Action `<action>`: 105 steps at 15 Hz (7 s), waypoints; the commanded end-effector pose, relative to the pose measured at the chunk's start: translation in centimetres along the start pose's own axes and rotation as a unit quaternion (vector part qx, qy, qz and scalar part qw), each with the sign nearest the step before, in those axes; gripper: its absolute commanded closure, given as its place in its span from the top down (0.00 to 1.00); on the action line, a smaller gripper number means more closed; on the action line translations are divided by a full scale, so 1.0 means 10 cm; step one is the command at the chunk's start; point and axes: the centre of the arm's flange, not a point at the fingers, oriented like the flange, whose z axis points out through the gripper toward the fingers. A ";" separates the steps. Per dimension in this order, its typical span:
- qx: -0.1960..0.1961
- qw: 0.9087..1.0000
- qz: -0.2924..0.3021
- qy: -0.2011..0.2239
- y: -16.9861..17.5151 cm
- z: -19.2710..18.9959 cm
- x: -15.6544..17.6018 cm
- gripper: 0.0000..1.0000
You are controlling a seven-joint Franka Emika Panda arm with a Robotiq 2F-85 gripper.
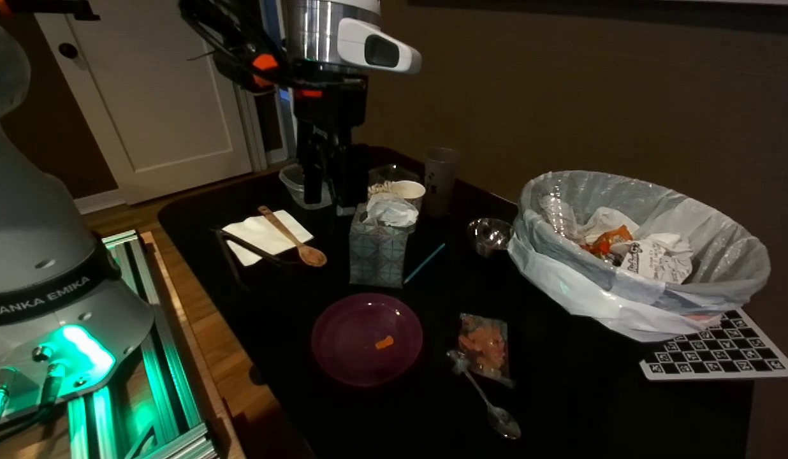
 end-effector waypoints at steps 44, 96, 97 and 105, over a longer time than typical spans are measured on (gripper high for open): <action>0.035 0.997 -0.038 0.052 -0.06 2.09 0.51 1.00; 0.042 0.992 0.030 0.114 0.09 2.48 0.80 0.19; 0.043 0.992 0.030 0.115 0.09 2.47 0.80 0.19; 0.045 0.992 0.032 0.116 0.11 2.46 0.80 0.16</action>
